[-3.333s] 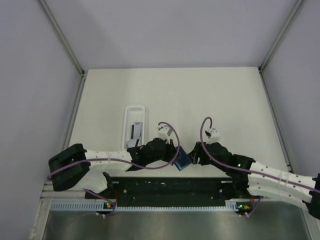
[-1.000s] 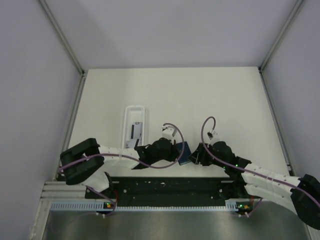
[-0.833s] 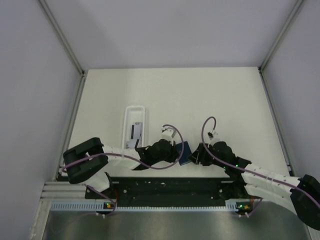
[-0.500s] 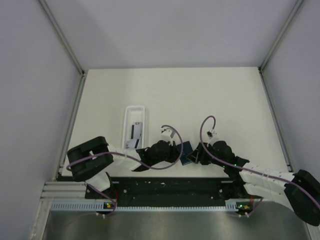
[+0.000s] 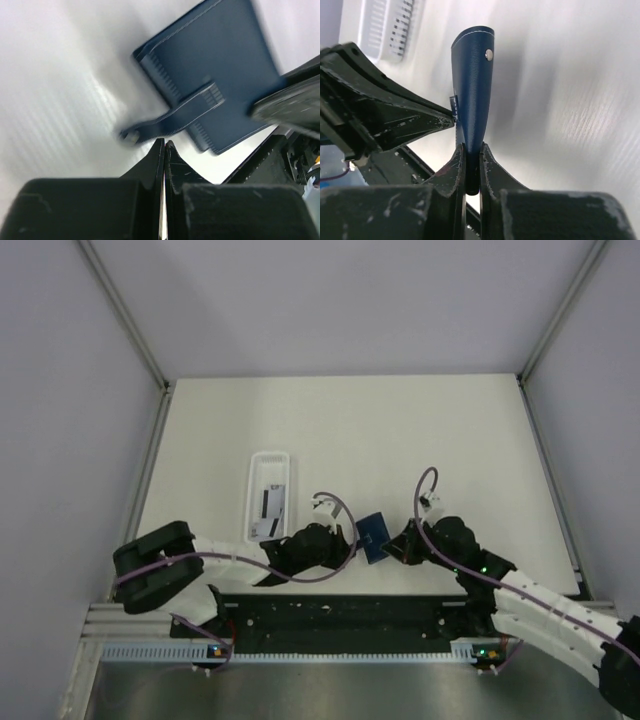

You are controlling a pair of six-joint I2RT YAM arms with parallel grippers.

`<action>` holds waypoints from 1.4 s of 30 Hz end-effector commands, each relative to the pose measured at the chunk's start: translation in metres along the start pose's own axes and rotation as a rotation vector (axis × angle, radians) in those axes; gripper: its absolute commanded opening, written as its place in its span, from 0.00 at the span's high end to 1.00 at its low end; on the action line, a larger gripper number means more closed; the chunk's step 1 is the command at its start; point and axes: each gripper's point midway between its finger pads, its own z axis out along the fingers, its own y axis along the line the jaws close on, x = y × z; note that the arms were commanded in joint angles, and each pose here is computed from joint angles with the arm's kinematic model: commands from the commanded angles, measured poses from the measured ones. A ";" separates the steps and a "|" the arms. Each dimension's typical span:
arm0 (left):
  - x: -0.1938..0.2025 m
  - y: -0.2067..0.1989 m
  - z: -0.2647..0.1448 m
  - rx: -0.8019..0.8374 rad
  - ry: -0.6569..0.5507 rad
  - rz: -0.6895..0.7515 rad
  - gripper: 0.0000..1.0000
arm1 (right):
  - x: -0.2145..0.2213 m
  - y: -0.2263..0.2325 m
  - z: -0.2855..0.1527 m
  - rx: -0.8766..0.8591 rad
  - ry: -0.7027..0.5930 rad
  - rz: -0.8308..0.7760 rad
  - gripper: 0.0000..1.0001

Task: Put the credit cards into the card holder
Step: Close the card holder at the center of the board.

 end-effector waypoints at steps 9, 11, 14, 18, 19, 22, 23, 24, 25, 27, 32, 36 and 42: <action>-0.060 0.009 -0.067 -0.162 -0.146 0.077 0.97 | -0.077 -0.012 -0.076 0.541 0.010 -0.188 1.00; -0.063 0.011 -0.075 -0.168 -0.164 0.070 0.97 | -0.086 -0.008 -0.081 0.617 0.016 -0.220 1.00; -0.065 0.012 -0.083 -0.159 -0.186 0.051 0.97 | -0.090 -0.004 -0.081 0.749 0.050 -0.284 1.00; -0.059 0.022 -0.088 -0.181 -0.174 0.044 0.97 | -0.078 -0.002 -0.061 0.874 0.113 -0.395 1.00; -0.057 0.023 -0.089 -0.183 -0.170 0.041 0.98 | -0.072 -0.001 -0.056 0.883 0.122 -0.414 1.00; -0.054 0.027 -0.094 -0.186 -0.171 0.027 0.98 | -0.052 0.004 -0.037 0.878 0.158 -0.500 1.00; -0.053 0.029 -0.095 -0.183 -0.174 0.018 0.98 | -0.046 0.005 -0.031 0.878 0.168 -0.523 1.00; -0.052 0.030 -0.096 -0.181 -0.178 0.015 0.98 | -0.040 0.006 -0.026 0.878 0.164 -0.546 0.97; -0.050 0.032 -0.097 -0.180 -0.179 0.011 0.98 | -0.035 0.007 -0.021 0.883 0.168 -0.562 0.94; -0.048 0.035 -0.099 -0.185 -0.178 0.007 0.98 | -0.023 0.008 -0.013 0.885 0.182 -0.602 0.85; -0.041 0.043 -0.103 -0.198 -0.174 -0.018 0.98 | 0.007 0.028 0.010 0.820 0.202 -0.686 0.57; -0.036 0.052 -0.108 -0.209 -0.178 -0.037 0.98 | 0.028 0.053 0.028 0.736 0.218 -0.725 0.43; -0.039 0.052 -0.116 -0.178 -0.214 -0.032 0.98 | 0.035 0.107 0.034 0.446 0.169 -0.617 0.37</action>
